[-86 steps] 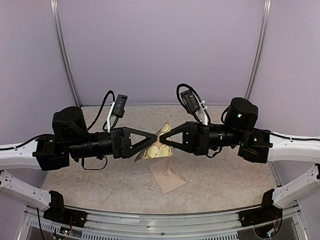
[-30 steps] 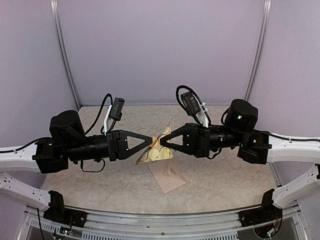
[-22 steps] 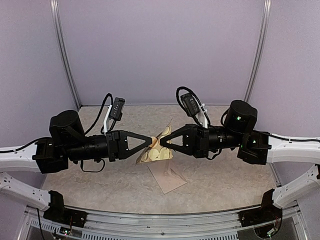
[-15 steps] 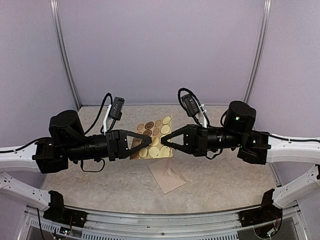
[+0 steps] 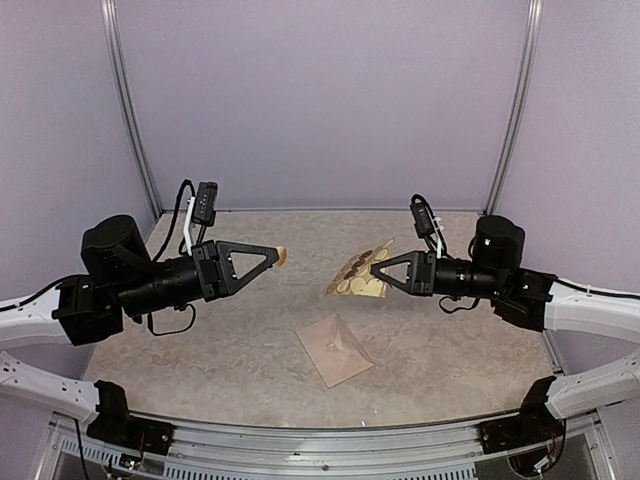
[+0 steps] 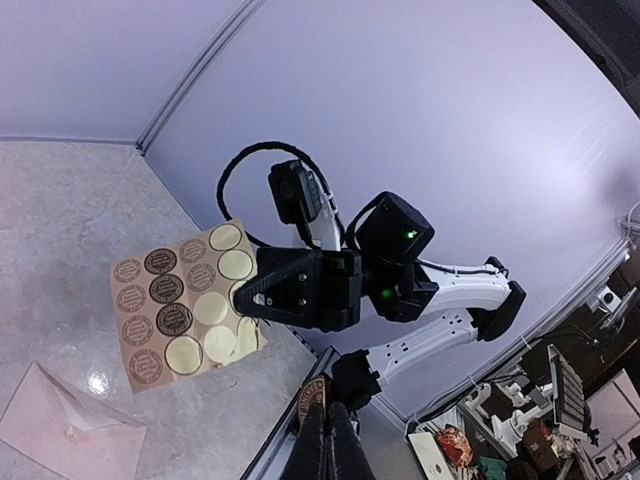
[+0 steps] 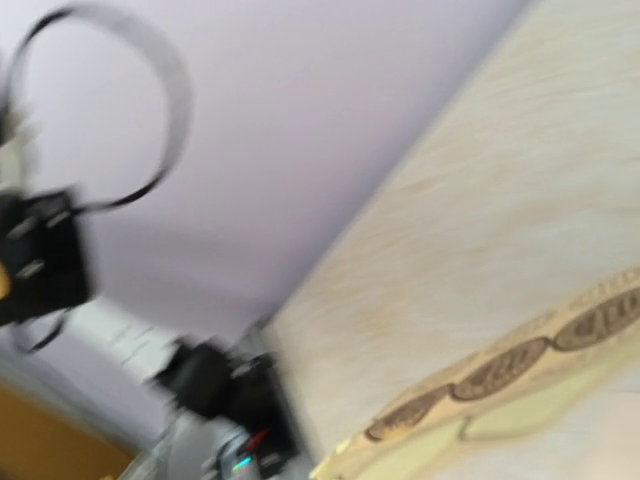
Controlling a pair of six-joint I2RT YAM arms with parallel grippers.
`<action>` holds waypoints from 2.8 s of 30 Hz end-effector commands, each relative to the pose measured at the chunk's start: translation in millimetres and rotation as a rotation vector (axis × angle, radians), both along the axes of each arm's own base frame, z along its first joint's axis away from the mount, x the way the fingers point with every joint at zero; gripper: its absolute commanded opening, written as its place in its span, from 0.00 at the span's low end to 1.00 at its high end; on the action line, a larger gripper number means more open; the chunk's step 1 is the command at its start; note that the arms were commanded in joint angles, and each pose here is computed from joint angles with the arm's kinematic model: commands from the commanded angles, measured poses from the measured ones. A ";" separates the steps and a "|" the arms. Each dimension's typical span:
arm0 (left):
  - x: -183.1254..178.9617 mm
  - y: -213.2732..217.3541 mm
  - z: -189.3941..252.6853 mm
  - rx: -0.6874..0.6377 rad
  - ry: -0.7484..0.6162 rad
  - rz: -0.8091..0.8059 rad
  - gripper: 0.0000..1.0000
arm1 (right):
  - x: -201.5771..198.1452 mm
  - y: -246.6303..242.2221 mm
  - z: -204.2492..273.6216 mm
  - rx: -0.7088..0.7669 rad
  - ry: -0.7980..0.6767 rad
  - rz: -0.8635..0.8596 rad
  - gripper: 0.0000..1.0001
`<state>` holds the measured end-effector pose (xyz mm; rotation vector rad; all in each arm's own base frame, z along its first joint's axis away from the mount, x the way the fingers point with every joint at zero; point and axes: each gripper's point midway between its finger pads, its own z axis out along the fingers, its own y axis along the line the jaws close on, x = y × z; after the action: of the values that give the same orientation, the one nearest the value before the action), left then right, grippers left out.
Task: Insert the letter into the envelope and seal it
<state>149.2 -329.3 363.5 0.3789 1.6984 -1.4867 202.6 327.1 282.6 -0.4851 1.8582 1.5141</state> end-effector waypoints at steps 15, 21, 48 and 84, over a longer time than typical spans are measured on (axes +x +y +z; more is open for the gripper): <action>-5.2 -26.1 -50.9 0.124 0.026 -0.122 0.00 | 74.7 -171.0 -165.5 -0.552 0.334 -0.629 0.85; -34.8 -40.4 -42.0 0.080 -0.002 -0.271 0.00 | 53.1 -136.6 -91.1 -0.388 0.147 -0.402 0.78; -38.1 -56.6 -53.7 0.105 0.038 -0.298 0.00 | -73.1 26.5 20.1 0.137 -0.168 0.354 0.61; -35.4 -51.6 -51.8 0.110 0.048 -0.243 0.48 | -96.1 60.7 25.1 0.089 -0.200 0.397 0.00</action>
<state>96.3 -387.2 308.4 0.7171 1.8121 -1.6774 90.3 391.1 313.1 -1.0722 1.5327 1.8350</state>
